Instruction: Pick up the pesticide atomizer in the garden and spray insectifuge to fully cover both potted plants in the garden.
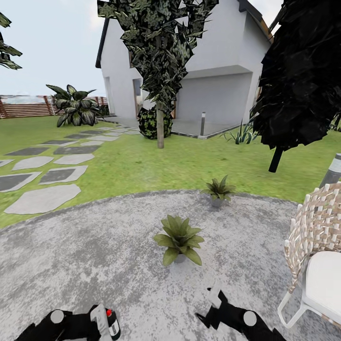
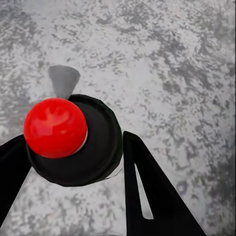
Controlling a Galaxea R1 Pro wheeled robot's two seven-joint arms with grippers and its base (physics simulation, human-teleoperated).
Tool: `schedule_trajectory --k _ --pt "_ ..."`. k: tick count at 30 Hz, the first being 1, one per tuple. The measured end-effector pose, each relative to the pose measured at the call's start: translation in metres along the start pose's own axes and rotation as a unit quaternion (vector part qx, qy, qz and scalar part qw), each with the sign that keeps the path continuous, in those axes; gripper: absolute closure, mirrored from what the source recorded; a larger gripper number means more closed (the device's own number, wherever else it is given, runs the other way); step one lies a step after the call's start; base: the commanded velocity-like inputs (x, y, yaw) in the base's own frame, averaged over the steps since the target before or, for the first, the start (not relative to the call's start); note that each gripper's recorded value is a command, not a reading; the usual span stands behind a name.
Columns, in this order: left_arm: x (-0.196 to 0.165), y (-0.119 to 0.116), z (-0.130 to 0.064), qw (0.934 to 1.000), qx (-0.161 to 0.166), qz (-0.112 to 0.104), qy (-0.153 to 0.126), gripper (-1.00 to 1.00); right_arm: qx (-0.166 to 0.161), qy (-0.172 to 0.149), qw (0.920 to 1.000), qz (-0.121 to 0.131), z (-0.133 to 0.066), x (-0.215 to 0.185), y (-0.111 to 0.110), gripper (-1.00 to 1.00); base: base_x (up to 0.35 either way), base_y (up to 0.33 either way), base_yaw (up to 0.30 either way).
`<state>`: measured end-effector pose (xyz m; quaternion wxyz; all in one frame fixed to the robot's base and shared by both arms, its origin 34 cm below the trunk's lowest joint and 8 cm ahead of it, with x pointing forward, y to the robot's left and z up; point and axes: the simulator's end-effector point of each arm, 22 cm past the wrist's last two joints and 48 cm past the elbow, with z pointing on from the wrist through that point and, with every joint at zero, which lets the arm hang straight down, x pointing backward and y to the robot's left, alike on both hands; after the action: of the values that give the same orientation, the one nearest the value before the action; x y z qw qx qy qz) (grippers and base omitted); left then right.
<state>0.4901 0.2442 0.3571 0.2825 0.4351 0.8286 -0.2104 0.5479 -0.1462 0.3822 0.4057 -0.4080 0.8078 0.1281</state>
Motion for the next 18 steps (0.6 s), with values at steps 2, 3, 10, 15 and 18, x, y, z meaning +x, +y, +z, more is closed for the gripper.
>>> schedule_trajectory --k 2,3,10,15,18 --pt "-0.004 -0.002 -0.001 0.9997 0.019 0.008 0.011 1.00 -0.021 -0.003 0.9998 -0.007 0.003 -0.008 0.008 -1.00 0.000 0.000 0.000" --pt "-0.005 -0.004 -0.001 0.9993 0.030 0.009 0.018 1.00 -0.034 -0.004 0.9994 -0.011 0.006 -0.012 0.015 -1.00 0.000 0.000 0.000" --pt "-0.003 -0.019 -0.002 0.9951 0.077 0.032 0.053 1.00 -0.086 -0.008 0.9950 -0.052 0.024 -0.039 0.058 -1.00 0.000 0.000 0.000" --pt "-0.001 -0.027 0.003 0.9926 0.089 0.048 0.067 1.00 -0.112 -0.007 0.9913 -0.069 0.027 -0.045 0.075 1.00 0.000 0.000 0.000" --pt "-0.008 -0.023 0.004 0.9921 0.087 0.060 0.067 1.00 -0.116 -0.011 0.9903 -0.076 0.027 -0.052 0.077 1.00 0.000 0.000 0.000"
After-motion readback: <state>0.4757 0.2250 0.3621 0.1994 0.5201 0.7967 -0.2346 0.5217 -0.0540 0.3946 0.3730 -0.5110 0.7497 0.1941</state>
